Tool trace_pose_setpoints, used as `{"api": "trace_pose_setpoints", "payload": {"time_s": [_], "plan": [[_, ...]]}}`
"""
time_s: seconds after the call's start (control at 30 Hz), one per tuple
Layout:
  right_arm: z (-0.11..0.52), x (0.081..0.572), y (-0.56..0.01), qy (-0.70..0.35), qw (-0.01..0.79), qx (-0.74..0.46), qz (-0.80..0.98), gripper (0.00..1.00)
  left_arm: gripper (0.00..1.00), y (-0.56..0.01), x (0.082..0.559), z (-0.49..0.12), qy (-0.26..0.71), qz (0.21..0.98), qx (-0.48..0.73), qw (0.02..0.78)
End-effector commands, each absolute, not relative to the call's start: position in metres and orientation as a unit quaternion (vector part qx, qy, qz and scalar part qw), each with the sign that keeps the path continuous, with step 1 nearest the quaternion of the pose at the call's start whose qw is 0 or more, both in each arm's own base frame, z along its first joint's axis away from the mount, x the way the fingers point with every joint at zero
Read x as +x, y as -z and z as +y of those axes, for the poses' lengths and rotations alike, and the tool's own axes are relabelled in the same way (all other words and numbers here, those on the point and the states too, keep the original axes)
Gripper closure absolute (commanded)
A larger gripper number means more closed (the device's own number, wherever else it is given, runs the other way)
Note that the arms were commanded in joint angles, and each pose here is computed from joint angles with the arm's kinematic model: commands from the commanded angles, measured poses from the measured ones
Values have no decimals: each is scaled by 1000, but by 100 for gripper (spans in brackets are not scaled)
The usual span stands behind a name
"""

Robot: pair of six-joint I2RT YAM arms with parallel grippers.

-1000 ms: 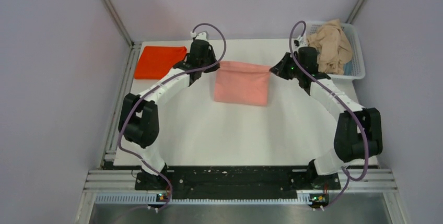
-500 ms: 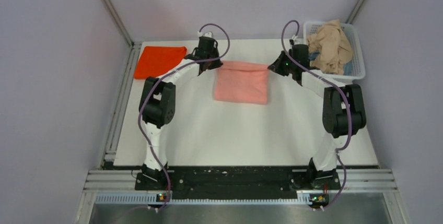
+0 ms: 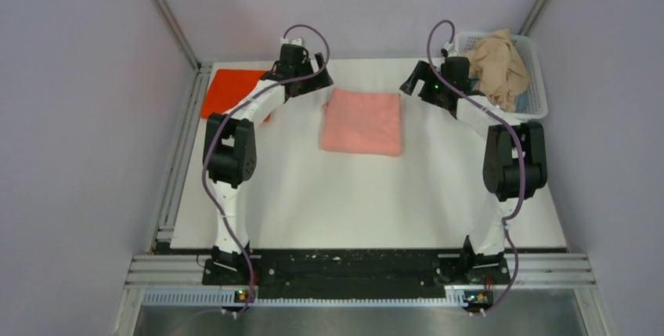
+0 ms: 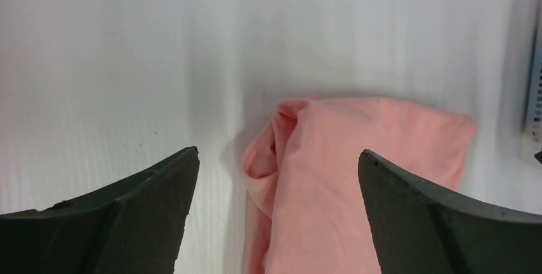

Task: Fold and stack the t-shirts
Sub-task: Put the neatly folded tshirt into the corner of the board with the left arm

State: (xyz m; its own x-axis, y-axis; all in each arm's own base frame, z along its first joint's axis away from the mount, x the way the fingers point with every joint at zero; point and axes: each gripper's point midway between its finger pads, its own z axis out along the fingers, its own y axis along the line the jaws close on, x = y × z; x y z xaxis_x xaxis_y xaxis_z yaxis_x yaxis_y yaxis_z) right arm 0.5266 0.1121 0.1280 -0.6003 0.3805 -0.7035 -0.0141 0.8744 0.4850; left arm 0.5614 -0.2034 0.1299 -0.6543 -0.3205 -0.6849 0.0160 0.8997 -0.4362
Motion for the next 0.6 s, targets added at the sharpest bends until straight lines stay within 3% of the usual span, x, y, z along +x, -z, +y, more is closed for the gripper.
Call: {"api": "trace_pose_setpoints", "payload": {"time_s": [0.0, 0.37, 0.57], "plan": [[131, 494, -163, -292, 451, 71, 841, 1, 1, -138, 533, -234, 271, 885, -26, 377], [100, 414, -173, -242, 479, 106, 837, 1, 6, -55, 499, -227, 220, 934, -30, 281], [73, 377, -192, -186, 516, 125, 827, 1, 16, -30, 502, -232, 206, 943, -36, 258]]}}
